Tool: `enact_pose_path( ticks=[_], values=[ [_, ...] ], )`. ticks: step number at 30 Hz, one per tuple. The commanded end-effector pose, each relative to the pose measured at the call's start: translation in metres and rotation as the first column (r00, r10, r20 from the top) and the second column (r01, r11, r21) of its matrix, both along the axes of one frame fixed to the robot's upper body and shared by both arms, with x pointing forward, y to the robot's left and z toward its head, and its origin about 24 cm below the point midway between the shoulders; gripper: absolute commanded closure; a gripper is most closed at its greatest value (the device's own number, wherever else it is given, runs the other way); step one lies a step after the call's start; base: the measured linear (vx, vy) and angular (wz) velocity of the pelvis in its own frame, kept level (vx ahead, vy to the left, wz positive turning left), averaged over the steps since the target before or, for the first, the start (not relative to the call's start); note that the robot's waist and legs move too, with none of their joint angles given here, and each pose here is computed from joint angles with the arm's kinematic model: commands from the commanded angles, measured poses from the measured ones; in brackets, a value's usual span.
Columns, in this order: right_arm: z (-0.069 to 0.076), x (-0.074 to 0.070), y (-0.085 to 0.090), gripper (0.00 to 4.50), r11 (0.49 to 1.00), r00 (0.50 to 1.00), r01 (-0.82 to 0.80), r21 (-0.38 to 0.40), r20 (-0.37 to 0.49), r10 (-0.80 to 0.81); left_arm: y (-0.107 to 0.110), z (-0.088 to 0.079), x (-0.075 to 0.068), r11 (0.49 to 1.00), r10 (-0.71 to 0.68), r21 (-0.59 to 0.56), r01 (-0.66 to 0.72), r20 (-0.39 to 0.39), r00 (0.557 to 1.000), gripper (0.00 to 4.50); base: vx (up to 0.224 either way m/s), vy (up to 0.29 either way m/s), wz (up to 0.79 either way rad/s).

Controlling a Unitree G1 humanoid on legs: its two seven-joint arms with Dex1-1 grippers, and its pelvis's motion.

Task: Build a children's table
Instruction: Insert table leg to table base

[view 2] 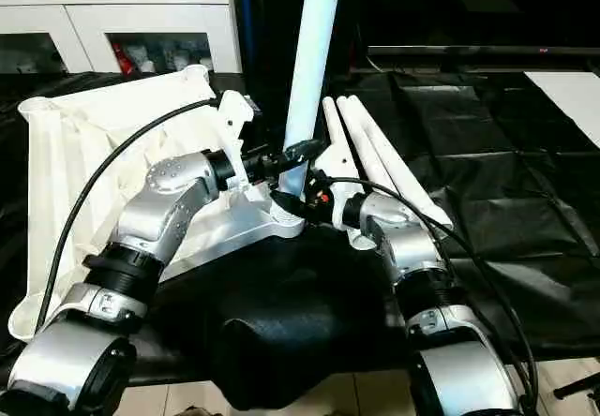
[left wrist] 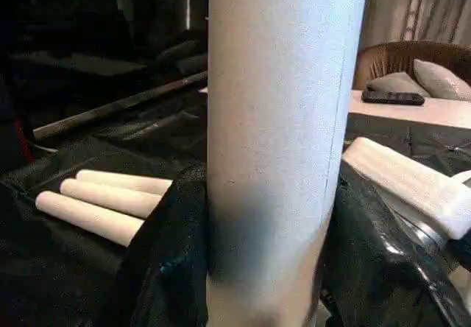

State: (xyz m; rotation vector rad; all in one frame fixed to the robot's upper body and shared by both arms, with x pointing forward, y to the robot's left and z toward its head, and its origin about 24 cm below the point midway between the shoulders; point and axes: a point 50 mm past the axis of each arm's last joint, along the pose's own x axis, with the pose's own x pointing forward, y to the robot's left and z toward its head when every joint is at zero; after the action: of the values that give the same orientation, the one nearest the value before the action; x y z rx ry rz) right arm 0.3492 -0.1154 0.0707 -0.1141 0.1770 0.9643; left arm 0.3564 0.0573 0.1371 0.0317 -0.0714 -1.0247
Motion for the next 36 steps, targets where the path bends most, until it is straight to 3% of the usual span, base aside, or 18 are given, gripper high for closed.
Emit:
enact_pose_path(
  ticks=[1, 13, 15, 19, 21, 24, 28, 36],
  values=[
    [0.005, 0.004, 0.0, 2.21, 1.0, 1.0, -0.003, -0.007, 0.016, 0.003, 0.011, -0.029, 0.0, 0.996, 0.049, 0.085, -0.039, -0.114, 0.992, 2.63, 0.0, 0.0, 0.0],
    [0.006, 0.005, 0.001, 2.56, 1.0, 1.0, -0.021, -0.005, 0.01, 0.021, 0.018, -0.032, 0.003, 0.99, 0.098, 0.11, -0.084, -0.123, 0.988, 2.63, 0.0, 0.0, 0.0],
    [0.006, 0.005, 0.001, 2.56, 1.0, 1.0, -0.023, -0.005, 0.01, 0.023, 0.02, -0.032, 0.004, 0.987, 0.131, 0.11, -0.117, -0.135, 0.982, 1.93, 0.0, 0.0, 0.0],
    [0.006, 0.005, 0.002, 2.57, 1.0, 1.0, -0.026, -0.005, 0.01, 0.026, 0.019, -0.033, -0.001, 0.994, 0.057, 0.105, -0.04, -0.159, 0.986, 1.78, 0.0, 0.0, 0.0],
    [0.006, 0.005, 0.002, 2.57, 1.0, 1.0, -0.026, -0.002, 0.011, 0.026, 0.023, -0.031, -0.002, 0.994, 0.072, 0.089, -0.062, -0.113, 0.991, 1.51, 0.0, 0.0, 0.0],
    [0.007, 0.006, 0.001, 2.57, 1.0, 1.0, -0.024, -0.004, 0.011, 0.024, 0.035, -0.023, -0.005, 0.996, 0.091, 0.015, -0.09, -0.075, 0.993, 1.43, 0.0, 0.0, 0.0],
    [0.006, 0.006, 0.0, 2.57, 1.0, 1.0, -0.024, -0.004, 0.009, 0.024, 0.044, -0.022, -0.011, 0.998, 0.055, 0.01, -0.054, -0.093, 0.994, 1.43, 0.0, 0.0, 0.0],
    [0.005, 0.005, 0.0, 2.57, 1.0, 1.0, -0.027, -0.007, 0.007, 0.027, 0.075, -0.026, -0.026, 0.988, 0.005, 0.152, 0.007, -0.078, 0.997, 1.43, 0.0, 0.0, 0.0]
  ],
)
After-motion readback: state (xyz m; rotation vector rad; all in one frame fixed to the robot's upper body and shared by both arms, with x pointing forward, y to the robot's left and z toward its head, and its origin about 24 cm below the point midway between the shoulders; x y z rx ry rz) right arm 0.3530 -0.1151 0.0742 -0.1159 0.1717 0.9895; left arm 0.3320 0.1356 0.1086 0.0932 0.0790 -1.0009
